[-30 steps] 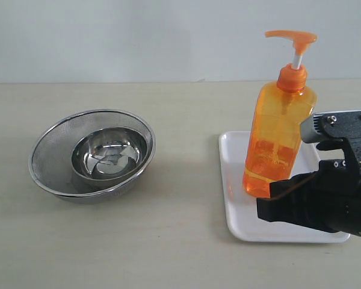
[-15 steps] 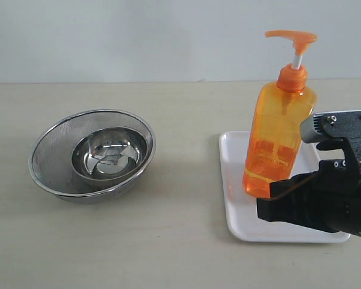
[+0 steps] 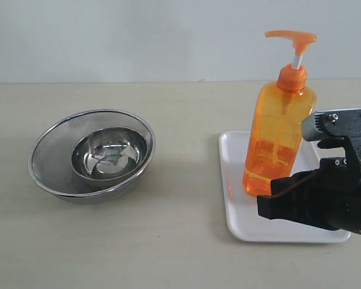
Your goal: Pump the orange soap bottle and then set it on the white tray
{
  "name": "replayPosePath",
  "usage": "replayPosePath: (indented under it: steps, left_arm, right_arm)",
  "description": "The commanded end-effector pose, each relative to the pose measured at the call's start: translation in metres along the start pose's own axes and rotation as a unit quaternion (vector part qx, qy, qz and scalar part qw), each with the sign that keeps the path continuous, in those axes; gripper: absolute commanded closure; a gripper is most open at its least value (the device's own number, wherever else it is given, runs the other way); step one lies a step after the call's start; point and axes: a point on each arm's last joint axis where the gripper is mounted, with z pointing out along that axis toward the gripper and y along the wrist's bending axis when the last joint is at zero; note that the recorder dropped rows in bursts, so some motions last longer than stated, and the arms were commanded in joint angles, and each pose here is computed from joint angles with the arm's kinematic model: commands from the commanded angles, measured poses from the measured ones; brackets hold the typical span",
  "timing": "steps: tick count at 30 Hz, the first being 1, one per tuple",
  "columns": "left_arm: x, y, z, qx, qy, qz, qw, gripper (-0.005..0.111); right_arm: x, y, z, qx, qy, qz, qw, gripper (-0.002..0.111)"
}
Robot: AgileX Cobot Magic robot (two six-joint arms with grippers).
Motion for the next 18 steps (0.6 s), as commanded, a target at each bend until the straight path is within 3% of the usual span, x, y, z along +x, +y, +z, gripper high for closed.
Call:
replayPosePath:
  steps: [1,18]
  left_arm:
    - [0.0013,-0.0002,0.0002,0.001,0.001,-0.008,1.000,0.102]
    - [0.0013,-0.0002,0.0002,0.001,0.001,-0.008,1.000,0.102]
  right_arm:
    - [-0.0003,-0.0013,-0.0015,0.003,-0.006,-0.003,1.000,0.107]
    - [-0.0080,-0.0063,-0.0021,0.030,-0.049,-0.006,0.998,0.107]
